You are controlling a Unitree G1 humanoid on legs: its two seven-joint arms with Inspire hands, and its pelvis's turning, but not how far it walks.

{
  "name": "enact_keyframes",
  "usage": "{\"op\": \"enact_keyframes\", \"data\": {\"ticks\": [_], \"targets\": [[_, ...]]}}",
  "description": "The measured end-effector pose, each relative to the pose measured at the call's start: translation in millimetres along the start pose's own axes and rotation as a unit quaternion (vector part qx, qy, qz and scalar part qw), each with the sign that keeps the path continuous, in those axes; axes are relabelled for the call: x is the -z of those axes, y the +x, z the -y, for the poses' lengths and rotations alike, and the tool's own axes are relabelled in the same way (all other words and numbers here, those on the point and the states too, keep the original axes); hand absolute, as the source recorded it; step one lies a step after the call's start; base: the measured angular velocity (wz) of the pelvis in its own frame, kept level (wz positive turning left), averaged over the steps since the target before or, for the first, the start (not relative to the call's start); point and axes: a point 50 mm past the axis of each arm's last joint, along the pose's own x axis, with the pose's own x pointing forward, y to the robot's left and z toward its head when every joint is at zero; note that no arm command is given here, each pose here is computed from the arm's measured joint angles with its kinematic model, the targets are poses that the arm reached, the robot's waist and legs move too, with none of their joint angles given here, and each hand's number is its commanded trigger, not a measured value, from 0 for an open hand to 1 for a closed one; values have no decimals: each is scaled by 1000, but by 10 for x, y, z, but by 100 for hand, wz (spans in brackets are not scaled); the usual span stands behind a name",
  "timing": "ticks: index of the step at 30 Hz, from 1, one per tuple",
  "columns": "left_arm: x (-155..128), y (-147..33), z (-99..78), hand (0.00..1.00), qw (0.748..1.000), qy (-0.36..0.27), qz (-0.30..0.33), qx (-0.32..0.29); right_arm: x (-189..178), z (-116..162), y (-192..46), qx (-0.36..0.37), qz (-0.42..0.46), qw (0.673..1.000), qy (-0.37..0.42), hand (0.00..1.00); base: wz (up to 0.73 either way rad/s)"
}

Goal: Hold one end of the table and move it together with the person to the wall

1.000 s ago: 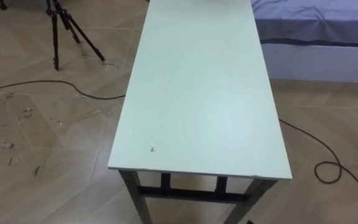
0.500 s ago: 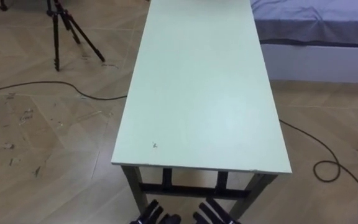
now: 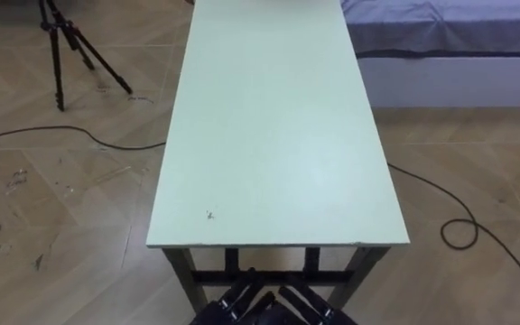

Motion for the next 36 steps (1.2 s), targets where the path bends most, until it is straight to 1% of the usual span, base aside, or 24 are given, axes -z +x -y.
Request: {"op": "enact_keyframes", "data": {"ticks": [7, 11, 15, 19, 23, 27, 31, 36], "targets": [[-196, 94, 111, 0, 999, -15, 30, 34, -223, -127, 52, -34, 42, 998, 15, 0, -3], [-289, 125, 117, 0, 998, -19, 44, 35, -293, -180, 147, -43, 49, 997, 31, 0, 3], [-342, 166, 129, 0, 998, -13, 48, 32, -377, -195, 209, -49, 52, 997, 21, 0, 4], [-388, 210, 99, 0, 997, -41, 59, 9, -472, -204, 267, -49, 51, 997, 10, 0, -3], [-475, 340, 59, 0, 997, -40, 64, -14, -540, -219, 355, -31, 47, 998, 7, 0, -3], [-533, 395, 40, 0, 996, -44, 75, -35, -552, -251, 426, -15, 49, 999, 12, 0, -3], [-682, 477, 16, 0, 992, -42, 94, -66, -643, -248, 497, 7, 52, 999, 2, 0, 0], [-783, 445, -39, 0, 987, -47, 115, -98, -687, -244, 521, 26, 52, 998, 3, 0, 2]]}}
